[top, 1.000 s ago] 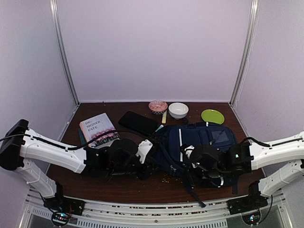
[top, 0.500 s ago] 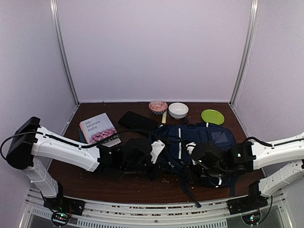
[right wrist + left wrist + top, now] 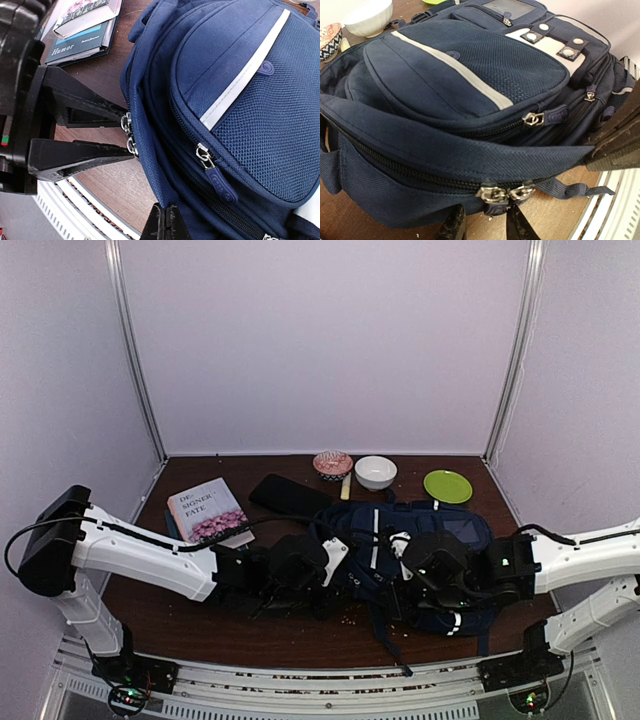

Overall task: Pack the student bag
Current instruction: Unzip the student bag at the center of the board.

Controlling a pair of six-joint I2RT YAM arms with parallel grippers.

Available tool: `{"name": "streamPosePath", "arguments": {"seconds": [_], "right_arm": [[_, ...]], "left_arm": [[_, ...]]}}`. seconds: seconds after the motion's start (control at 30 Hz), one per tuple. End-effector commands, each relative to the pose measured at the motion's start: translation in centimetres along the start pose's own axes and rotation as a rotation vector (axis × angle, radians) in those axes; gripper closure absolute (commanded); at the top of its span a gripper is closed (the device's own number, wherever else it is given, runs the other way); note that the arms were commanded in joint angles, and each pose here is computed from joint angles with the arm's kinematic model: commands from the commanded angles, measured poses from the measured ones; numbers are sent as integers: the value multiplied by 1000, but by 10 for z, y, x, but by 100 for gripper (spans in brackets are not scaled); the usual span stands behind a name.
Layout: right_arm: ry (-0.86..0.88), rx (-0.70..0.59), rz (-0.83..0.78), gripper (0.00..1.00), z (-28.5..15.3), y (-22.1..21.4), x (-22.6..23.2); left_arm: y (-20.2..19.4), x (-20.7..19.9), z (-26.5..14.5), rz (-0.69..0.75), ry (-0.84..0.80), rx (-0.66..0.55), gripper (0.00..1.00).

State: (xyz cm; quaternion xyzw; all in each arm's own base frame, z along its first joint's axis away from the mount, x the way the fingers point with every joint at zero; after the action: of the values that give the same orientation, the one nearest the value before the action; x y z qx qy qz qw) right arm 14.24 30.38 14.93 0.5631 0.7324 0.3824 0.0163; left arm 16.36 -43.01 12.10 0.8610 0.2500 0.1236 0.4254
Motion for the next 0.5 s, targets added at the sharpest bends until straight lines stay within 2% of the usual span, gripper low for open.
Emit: {"name": "streamPosePath", "arguments": {"seconds": [0.0,0.17,0.47], "right_arm": [[144,-85,55,100,-15,32,41],[155,-78,58,100,-14,31,44],[164,-74,64,100,-13,30,44]], "left_arm": [[11,6,-1,-17,52,-20,49],[12,5,1,-21,51,-23,43],[24,1,-5,-25,24,-58,42]]}}
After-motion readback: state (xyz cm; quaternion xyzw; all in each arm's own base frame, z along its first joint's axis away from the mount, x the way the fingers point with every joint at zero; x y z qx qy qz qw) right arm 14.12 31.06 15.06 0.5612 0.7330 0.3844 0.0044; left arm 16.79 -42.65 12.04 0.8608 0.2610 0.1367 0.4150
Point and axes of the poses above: each gripper's point midway between its finger pads, its own z axis out along the fingers, its own x axis along the line the jaws close on, y = z × x, the point moved 1 cm from there along -z, back along the fingers, and after that the axes turned 9 degrees about z, right-handed, at the moved point
